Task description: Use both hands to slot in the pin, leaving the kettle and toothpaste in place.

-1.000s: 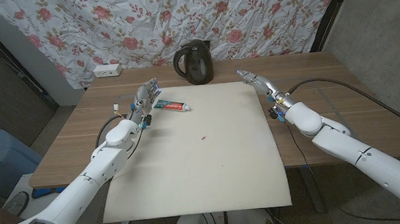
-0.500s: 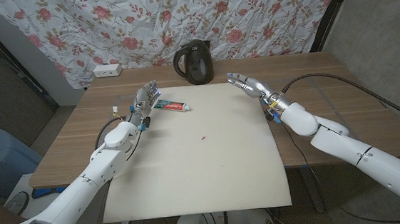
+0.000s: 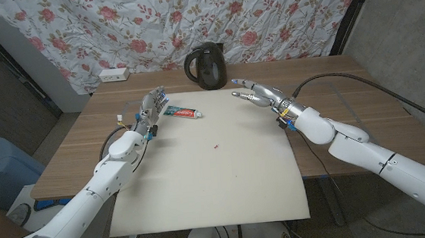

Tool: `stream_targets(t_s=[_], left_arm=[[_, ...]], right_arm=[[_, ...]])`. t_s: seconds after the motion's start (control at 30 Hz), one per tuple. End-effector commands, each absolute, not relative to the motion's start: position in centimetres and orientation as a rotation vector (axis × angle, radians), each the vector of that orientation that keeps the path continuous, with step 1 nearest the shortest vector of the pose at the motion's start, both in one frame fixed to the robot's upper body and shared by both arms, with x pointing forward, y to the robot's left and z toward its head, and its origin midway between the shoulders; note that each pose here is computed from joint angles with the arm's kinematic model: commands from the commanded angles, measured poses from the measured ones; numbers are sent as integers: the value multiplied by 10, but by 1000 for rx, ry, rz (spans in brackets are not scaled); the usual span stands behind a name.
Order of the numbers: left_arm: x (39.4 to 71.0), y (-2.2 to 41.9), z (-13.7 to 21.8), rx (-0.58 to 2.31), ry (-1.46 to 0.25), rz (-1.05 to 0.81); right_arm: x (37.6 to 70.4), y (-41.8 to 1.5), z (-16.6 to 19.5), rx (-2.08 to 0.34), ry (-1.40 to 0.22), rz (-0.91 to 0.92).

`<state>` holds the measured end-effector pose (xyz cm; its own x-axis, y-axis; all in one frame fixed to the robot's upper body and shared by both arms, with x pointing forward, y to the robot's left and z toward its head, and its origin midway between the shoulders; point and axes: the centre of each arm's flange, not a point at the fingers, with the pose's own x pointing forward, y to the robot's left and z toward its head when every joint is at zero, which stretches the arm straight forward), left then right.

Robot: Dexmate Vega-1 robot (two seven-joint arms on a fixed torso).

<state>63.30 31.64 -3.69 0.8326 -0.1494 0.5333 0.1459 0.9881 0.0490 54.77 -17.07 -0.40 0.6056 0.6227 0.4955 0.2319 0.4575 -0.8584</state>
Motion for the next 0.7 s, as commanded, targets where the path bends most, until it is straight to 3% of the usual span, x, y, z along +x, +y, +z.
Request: stream_targets(t_s=[0.03, 0.7], left_arm=[[631, 326, -34, 18, -580, -154], [628, 334, -34, 25, -602, -155]], right_arm=[[535, -153, -2, -1255, -947, 329], [510, -133, 0, -1446, -914, 398]])
